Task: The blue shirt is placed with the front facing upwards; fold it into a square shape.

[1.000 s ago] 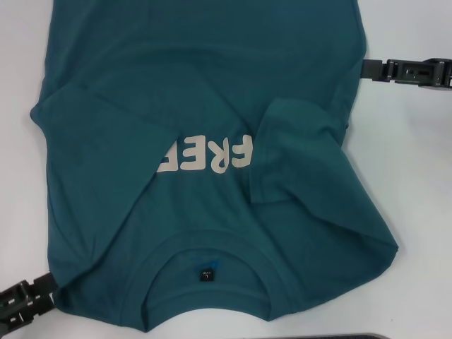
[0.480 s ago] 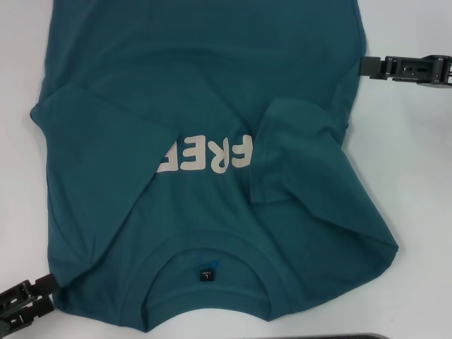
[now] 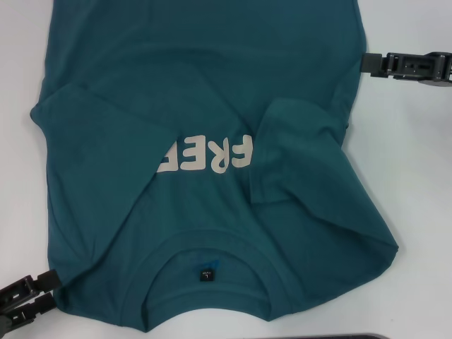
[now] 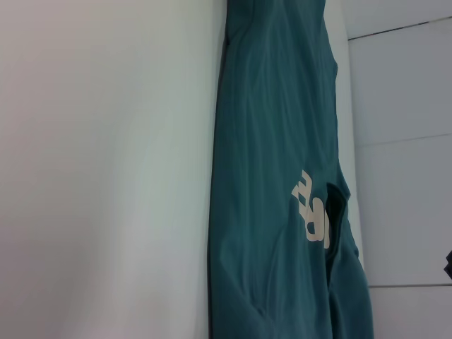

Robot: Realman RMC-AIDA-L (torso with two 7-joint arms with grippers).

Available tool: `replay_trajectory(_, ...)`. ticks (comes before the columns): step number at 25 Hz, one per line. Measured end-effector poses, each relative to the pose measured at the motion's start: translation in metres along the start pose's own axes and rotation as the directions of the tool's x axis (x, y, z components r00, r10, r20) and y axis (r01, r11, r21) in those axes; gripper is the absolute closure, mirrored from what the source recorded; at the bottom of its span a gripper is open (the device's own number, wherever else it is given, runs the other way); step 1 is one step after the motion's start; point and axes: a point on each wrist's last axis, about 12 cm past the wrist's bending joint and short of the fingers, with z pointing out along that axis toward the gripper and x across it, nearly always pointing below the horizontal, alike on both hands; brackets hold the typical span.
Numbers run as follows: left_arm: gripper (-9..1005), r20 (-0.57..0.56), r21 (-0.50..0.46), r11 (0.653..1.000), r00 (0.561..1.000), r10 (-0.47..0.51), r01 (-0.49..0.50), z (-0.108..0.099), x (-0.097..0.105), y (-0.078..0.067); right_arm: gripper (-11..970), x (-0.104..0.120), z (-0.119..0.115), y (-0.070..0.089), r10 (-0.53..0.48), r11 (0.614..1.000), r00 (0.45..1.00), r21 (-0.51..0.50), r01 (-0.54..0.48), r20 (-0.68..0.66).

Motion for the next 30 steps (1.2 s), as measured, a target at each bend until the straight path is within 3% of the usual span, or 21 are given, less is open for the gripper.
replay_trajectory(30, 62, 0.009, -0.026, 0.999, 0.999, -0.040, 0.041, -0.0018, -0.0037, 0.0018, 49, -0.0028, -0.0022, 0.0003, 0.007, 1.000, 1.000, -0.004, -0.007, 0.026)
